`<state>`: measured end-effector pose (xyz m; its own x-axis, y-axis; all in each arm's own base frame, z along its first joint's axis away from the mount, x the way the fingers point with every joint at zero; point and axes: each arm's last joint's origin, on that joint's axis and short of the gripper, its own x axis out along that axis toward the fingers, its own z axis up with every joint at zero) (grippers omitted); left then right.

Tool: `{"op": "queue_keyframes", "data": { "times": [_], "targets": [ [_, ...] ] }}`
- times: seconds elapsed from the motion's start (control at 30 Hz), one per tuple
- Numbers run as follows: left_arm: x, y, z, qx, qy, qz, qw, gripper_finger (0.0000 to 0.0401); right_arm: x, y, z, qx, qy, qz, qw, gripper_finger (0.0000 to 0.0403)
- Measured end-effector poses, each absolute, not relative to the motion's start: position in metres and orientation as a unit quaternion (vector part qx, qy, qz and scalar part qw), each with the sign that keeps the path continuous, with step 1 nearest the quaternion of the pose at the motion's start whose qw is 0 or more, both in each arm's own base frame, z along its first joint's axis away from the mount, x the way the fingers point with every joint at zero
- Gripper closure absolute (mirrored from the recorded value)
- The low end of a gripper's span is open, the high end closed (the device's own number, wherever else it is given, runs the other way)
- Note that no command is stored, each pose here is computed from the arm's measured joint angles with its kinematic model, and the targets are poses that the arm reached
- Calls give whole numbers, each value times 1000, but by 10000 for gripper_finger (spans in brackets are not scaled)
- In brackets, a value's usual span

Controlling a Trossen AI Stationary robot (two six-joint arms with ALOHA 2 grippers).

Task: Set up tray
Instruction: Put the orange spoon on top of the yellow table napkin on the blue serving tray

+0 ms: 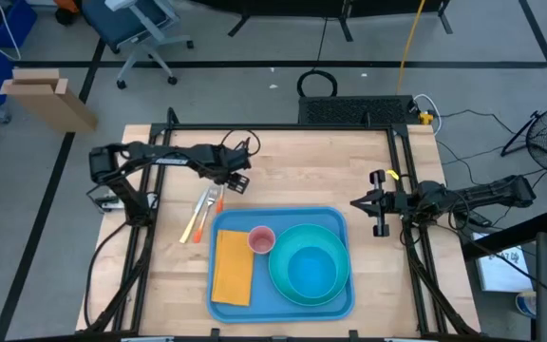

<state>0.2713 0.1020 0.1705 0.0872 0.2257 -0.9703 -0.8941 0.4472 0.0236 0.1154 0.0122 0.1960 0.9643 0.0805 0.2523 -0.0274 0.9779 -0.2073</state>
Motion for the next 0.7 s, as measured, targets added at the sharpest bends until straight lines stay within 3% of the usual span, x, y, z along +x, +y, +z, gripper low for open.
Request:
{"op": "queue_keyframes", "data": {
  "times": [0.2, 0.7],
  "targets": [
    [271, 105, 161, -313, 546, 424, 651, 165, 115, 12, 196, -101, -131, 27, 986, 403],
    [277, 105, 137, -304, 577, 429, 625, 250, 115, 12, 196, -93, -131, 29, 987, 403]
  ]
}}
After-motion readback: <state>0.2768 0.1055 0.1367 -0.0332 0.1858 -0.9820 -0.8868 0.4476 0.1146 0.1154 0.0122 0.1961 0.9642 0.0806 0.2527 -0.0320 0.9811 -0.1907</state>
